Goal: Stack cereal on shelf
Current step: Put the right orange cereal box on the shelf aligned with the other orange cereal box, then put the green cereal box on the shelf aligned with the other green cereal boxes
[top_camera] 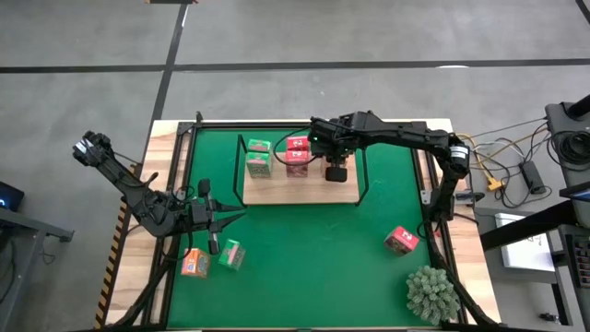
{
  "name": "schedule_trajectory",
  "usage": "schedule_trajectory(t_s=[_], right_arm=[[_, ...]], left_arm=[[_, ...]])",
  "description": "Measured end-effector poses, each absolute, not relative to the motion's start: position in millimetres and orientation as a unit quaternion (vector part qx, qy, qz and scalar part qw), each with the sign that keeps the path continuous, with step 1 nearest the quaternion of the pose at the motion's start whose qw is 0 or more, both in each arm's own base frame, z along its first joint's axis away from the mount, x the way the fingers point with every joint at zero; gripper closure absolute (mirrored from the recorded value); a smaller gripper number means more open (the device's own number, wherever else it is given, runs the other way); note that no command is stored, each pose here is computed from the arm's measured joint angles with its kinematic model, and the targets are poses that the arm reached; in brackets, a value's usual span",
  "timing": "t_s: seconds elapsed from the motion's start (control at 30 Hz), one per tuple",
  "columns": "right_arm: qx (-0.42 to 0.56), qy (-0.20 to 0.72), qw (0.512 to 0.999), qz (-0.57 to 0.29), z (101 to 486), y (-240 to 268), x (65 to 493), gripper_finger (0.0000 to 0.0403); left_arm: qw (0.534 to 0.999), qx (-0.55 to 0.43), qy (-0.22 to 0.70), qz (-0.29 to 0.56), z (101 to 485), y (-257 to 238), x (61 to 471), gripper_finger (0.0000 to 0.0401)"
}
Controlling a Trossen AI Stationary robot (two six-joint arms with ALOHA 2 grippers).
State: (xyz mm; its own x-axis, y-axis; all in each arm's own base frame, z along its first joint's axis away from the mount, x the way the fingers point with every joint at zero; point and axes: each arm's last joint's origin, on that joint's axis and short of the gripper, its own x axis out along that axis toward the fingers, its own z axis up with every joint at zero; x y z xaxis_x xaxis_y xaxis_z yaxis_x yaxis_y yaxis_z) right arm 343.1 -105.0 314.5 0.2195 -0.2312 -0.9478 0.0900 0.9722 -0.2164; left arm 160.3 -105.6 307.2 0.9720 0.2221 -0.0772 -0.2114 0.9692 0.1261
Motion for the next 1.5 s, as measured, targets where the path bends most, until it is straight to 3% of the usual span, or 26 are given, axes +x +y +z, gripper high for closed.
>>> schedule_trajectory(t_s=[0.53,0.93,1.23,1.5], right_arm=[[-0.04,0.618,0.774,-0.129,315.0,-105.3,341.8,0.039],[-0.05,0.578,0.804,-0.129,346.2,-95.4,346.6,0.039],[-0.072,0.542,0.832,-0.088,372.7,-42.6,342.1,0.039],[-0.124,0.451,0.884,-0.011,361.2,27.0,342.9,0.0392]], left_arm=[[0.991,0.059,0.045,0.109,307.2,-105.6,160.3,0.0362],[0.991,0.058,0.045,0.109,307.2,-105.6,160.3,0.0362],[0.995,0.031,0.044,0.083,307.0,-107.1,160.5,0.0362],[0.997,-0.015,0.05,0.052,303.0,-112.5,164.8,0.0362]])
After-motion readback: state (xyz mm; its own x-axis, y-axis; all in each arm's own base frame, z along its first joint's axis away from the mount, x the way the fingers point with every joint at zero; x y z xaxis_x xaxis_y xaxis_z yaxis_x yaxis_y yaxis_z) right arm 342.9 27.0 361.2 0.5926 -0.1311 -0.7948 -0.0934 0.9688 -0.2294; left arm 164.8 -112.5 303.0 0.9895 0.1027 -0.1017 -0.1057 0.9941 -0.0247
